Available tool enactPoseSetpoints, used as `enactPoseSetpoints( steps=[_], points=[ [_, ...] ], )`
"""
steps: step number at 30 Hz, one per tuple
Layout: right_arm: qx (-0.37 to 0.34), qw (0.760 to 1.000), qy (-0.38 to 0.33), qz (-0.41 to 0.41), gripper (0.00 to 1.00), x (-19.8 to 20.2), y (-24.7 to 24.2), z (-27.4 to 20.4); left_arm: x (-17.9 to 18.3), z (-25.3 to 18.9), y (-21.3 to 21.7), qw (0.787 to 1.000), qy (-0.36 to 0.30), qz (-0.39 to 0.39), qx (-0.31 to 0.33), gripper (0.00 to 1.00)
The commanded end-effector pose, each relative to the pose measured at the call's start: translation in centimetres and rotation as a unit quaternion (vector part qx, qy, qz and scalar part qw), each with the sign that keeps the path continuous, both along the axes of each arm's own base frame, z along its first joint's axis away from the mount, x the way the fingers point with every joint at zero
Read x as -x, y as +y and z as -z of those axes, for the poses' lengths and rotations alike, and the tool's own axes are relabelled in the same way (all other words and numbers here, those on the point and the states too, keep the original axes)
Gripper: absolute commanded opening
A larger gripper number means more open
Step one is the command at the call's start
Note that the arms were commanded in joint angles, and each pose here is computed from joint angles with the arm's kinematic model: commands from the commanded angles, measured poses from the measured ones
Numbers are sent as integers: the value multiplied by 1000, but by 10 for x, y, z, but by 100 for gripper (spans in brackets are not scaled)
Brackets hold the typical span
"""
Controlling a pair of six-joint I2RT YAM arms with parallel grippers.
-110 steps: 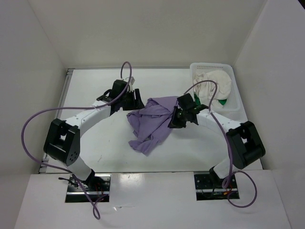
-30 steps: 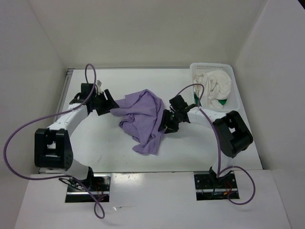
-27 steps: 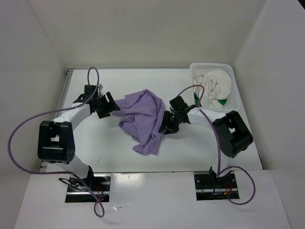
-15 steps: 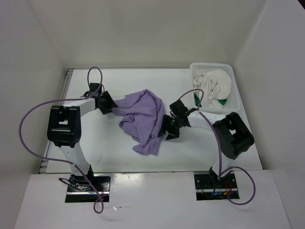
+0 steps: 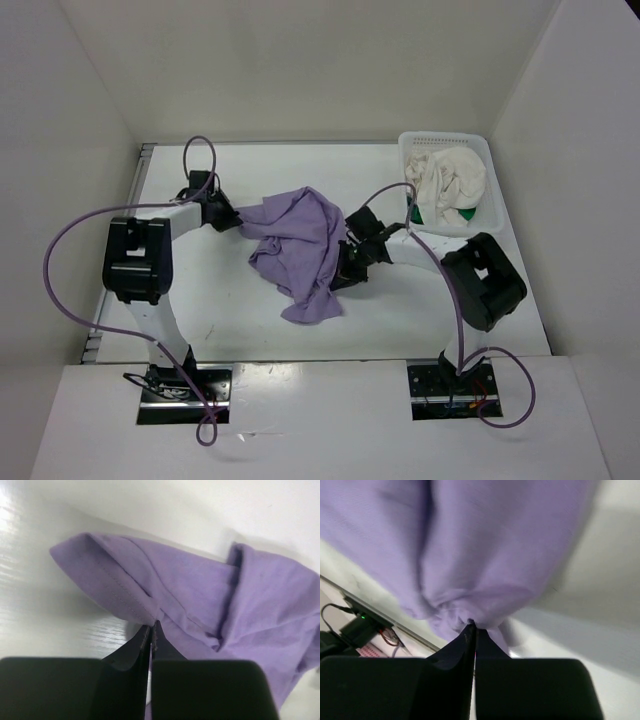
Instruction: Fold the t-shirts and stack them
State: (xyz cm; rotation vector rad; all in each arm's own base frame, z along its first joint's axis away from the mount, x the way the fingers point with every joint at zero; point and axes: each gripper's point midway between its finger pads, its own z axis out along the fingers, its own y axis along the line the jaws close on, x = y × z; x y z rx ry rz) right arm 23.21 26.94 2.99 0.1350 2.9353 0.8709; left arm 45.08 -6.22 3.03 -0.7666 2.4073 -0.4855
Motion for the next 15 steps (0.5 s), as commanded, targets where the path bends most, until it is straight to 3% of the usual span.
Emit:
enactPoseSetpoints(
  steps=[1,7,15],
  points=[
    [-7,997,-75,-1,0,-32,12,-41,-30,-64,7,996,-88,-7,-4,0],
    [-13,987,-158,26,0,-57,-8,-115,-29,-168,22,982,-191,-9,-12,0],
    [-66,952,-297,43,0,-89,-32,-272,-1,-296,47,952,-307,-18,-19,0]
  ],
)
